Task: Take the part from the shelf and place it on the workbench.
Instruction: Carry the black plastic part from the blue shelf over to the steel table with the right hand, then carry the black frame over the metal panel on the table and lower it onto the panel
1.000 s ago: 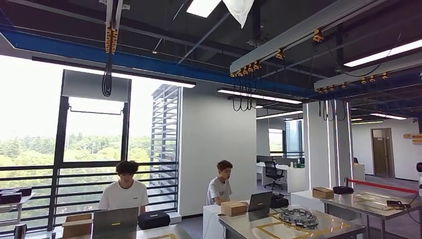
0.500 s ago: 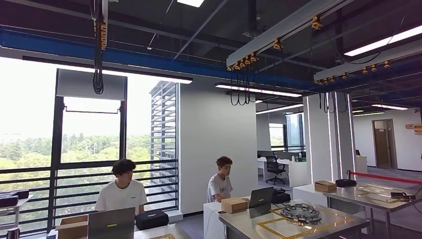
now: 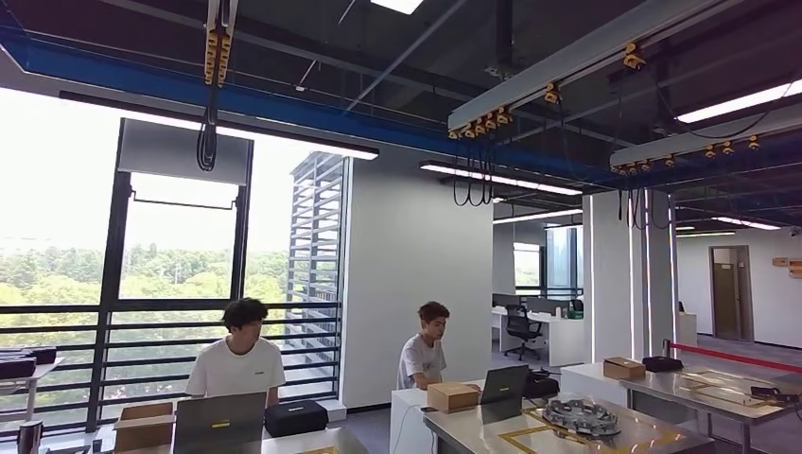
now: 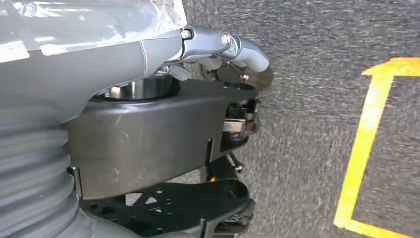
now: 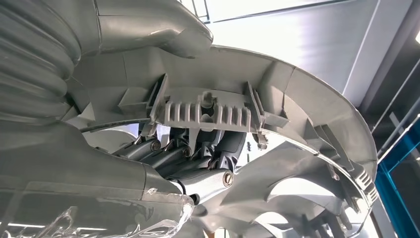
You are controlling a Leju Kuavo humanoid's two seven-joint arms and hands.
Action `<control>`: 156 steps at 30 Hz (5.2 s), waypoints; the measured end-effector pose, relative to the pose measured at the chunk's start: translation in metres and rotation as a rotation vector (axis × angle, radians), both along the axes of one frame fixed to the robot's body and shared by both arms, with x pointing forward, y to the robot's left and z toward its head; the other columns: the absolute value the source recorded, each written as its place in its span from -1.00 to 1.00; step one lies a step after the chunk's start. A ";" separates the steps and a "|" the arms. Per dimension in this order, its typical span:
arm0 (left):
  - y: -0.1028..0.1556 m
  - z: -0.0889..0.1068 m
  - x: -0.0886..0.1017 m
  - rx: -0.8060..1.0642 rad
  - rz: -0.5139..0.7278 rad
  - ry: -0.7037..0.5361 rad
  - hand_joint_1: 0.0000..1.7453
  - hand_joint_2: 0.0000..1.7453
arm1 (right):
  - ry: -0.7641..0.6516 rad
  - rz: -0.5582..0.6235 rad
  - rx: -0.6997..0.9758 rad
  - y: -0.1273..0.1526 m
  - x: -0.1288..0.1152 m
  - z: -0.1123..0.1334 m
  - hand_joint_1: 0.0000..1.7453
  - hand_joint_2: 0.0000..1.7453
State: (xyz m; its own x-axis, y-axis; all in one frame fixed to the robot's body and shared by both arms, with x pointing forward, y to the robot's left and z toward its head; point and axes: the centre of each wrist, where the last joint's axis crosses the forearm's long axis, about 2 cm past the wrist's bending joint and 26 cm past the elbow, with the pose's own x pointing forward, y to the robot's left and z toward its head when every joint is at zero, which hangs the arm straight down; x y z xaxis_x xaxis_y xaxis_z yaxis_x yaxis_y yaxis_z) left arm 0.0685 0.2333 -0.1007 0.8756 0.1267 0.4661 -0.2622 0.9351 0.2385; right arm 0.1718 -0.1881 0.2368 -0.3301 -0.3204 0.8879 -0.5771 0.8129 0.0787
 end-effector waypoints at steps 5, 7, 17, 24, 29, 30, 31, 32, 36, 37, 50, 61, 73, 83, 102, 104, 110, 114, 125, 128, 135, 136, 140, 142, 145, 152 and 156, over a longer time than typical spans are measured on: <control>-0.001 0.000 0.001 -0.003 -0.002 -0.002 -1.00 1.00 | -0.001 0.002 0.000 0.000 0.000 0.000 1.00 1.00; -0.001 0.000 0.002 -0.002 -0.002 -0.004 -1.00 1.00 | -0.001 0.001 0.001 0.000 0.000 0.000 1.00 1.00; 0.000 0.000 0.002 0.000 -0.006 -0.005 -1.00 1.00 | 0.001 0.003 0.003 0.000 0.000 0.000 1.00 1.00; 0.000 0.000 0.001 0.002 -0.012 -0.005 -1.00 1.00 | -0.001 0.004 0.004 0.000 0.000 0.001 1.00 1.00; -0.001 0.000 0.001 0.000 -0.013 -0.006 -1.00 1.00 | 0.001 0.005 0.003 0.000 0.000 0.000 1.00 1.00; -0.001 0.000 0.001 0.000 -0.013 -0.006 -1.00 1.00 | 0.003 0.005 0.003 0.000 0.000 0.000 1.00 1.00; -0.001 0.000 0.001 -0.001 -0.013 -0.006 -1.00 1.00 | 0.005 0.005 0.003 0.000 0.000 0.000 1.00 1.00; -0.001 0.000 0.001 -0.001 -0.013 -0.006 -1.00 1.00 | 0.005 0.005 0.002 0.000 0.000 0.000 1.00 1.00; -0.002 0.001 0.002 -0.005 -0.012 -0.004 -1.00 1.00 | 0.006 0.010 0.003 0.000 -0.001 0.000 1.00 1.00; -0.002 0.001 0.002 -0.006 -0.011 -0.003 -1.00 1.00 | 0.007 0.010 0.003 0.000 -0.001 -0.001 1.00 1.00; -0.001 0.000 0.002 -0.008 -0.011 -0.004 -1.00 1.00 | 0.020 0.011 0.006 0.001 -0.004 -0.003 1.00 1.00; -0.002 0.001 0.002 -0.009 -0.011 -0.003 -1.00 1.00 | 0.027 0.010 0.011 0.000 -0.005 -0.004 1.00 1.00; -0.002 0.001 0.004 -0.015 -0.005 -0.006 -1.00 1.00 | 0.022 0.007 0.017 0.000 -0.005 -0.004 1.00 1.00; -0.001 0.000 0.003 -0.012 -0.004 -0.004 -1.00 1.00 | 0.021 0.004 0.020 -0.001 -0.004 -0.004 1.00 1.00; -0.001 0.001 0.004 -0.011 -0.012 -0.009 -1.00 1.00 | 0.028 -0.005 0.022 -0.001 -0.004 -0.004 1.00 1.00; -0.001 0.001 0.004 -0.012 -0.014 -0.010 -1.00 1.00 | 0.028 -0.005 0.022 -0.001 -0.004 -0.005 1.00 1.00; -0.001 0.001 0.005 -0.012 -0.020 -0.012 -1.00 1.00 | 0.028 -0.004 0.021 -0.001 -0.004 -0.005 1.00 1.00; -0.001 0.001 0.004 -0.011 -0.022 -0.013 -1.00 1.00 | 0.024 -0.003 0.021 -0.001 -0.003 -0.004 1.00 1.00; -0.002 0.001 0.005 -0.013 -0.023 -0.016 -1.00 1.00 | 0.026 -0.001 0.019 -0.002 -0.003 -0.004 1.00 1.00; -0.002 0.001 0.005 -0.012 -0.024 -0.017 -1.00 1.00 | 0.025 -0.002 0.020 -0.001 -0.003 -0.004 1.00 1.00; -0.001 0.001 0.006 -0.010 -0.024 -0.018 -1.00 1.00 | 0.025 -0.003 0.022 -0.001 -0.003 -0.004 1.00 1.00; -0.001 0.001 0.006 -0.010 -0.024 -0.018 -1.00 1.00 | 0.026 -0.003 0.022 -0.001 -0.003 -0.004 1.00 1.00; -0.001 0.001 0.006 -0.009 -0.023 -0.018 -1.00 1.00 | 0.026 -0.003 0.022 -0.001 -0.004 -0.004 1.00 1.00; -0.001 0.001 0.005 -0.007 -0.023 -0.017 -1.00 1.00 | 0.025 -0.003 0.022 -0.001 -0.003 -0.004 1.00 1.00; -0.001 0.001 0.005 -0.007 -0.023 -0.016 -1.00 1.00 | 0.026 -0.005 0.023 -0.001 -0.003 -0.004 1.00 1.00; -0.002 0.001 0.005 -0.009 -0.022 -0.009 -1.00 1.00 | 0.034 -0.010 0.027 -0.001 -0.004 -0.004 1.00 1.00; -0.002 0.001 0.005 -0.010 -0.022 -0.009 -1.00 1.00 | 0.037 -0.008 0.027 -0.001 -0.004 -0.005 1.00 1.00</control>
State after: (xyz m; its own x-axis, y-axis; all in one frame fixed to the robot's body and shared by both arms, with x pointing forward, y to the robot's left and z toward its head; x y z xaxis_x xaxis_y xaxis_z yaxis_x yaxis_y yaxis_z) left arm 0.0734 0.2316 -0.0999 0.8739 0.1123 0.4730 -0.2440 0.9428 0.2271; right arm 0.1682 -0.1894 0.2320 -0.2999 -0.3421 0.8905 -0.5665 0.8149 0.1223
